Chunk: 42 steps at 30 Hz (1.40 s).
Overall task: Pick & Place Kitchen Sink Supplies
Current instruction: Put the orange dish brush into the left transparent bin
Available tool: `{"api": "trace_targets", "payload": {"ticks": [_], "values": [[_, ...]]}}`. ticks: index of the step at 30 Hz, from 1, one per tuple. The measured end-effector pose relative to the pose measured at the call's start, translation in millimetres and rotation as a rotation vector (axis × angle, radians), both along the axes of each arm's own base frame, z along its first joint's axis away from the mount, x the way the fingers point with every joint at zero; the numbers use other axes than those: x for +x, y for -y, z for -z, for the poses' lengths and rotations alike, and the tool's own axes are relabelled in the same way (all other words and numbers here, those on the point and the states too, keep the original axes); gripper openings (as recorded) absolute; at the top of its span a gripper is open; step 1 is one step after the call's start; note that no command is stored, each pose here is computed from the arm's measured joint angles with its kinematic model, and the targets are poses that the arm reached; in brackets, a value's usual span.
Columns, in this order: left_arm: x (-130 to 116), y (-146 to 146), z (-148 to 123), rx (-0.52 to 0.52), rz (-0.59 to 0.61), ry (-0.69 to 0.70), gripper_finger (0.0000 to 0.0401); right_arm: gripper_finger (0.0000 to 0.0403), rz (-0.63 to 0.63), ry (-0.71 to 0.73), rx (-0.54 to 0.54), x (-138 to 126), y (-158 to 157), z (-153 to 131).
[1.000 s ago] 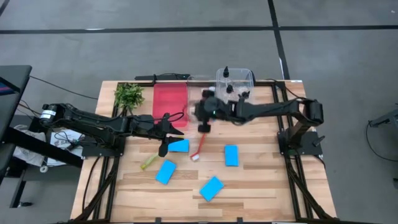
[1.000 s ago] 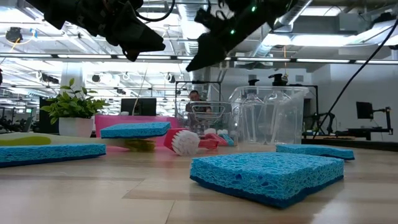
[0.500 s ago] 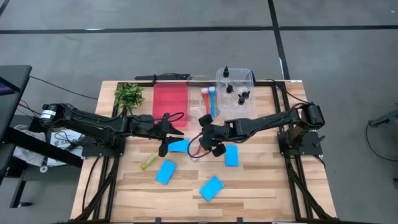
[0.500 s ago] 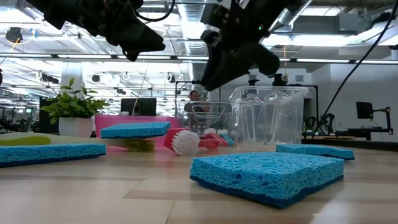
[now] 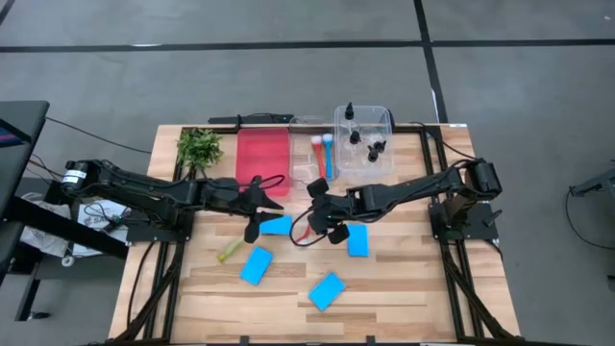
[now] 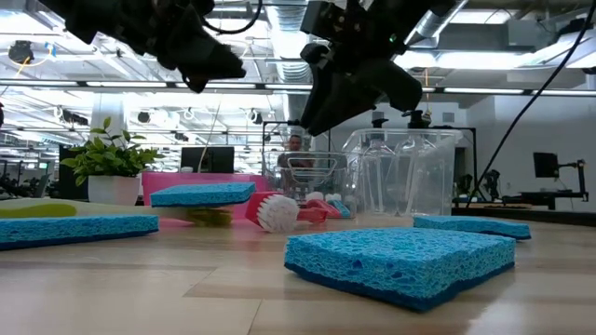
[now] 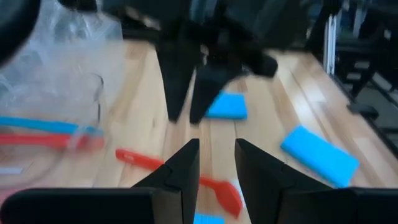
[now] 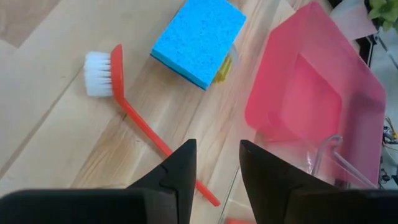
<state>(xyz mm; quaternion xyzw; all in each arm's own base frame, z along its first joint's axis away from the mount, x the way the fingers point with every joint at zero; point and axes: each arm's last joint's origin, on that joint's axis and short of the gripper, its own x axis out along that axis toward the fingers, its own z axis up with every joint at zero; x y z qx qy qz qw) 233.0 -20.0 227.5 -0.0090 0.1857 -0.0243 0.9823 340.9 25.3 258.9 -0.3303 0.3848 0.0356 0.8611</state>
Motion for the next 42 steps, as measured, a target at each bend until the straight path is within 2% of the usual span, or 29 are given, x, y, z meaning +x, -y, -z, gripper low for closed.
{"api": "trace_targets", "payload": {"ticks": [6,9,13,24,35,42], "values": [[-11.0,-0.4,20.5,0.047,0.034,-0.239,0.0103,0.0115,-0.002,0.000,0.004,0.0,-0.2,0.0],[-14.5,-0.7,25.2,0.052,0.035,-0.299,0.0103,0.0115,-0.019,-0.001,0.054,0.2,-0.5,0.4],[-16.0,-0.8,22.6,0.052,0.036,-0.287,0.0103,0.0115,-0.060,-0.004,0.123,0.5,0.4,0.6],[-27.1,-1.9,4.3,0.037,0.031,-0.196,0.0103,0.0115,-0.075,-0.007,0.166,1.2,8.1,0.7],[-29.5,-2.0,2.0,0.022,0.023,-0.188,0.0103,0.0115,-0.118,-0.012,0.213,1.4,12.2,1.0],[-29.4,-2.0,2.0,0.022,0.023,-0.188,0.0103,0.0115,-0.133,-0.065,0.207,13.6,11.7,23.7]]}}
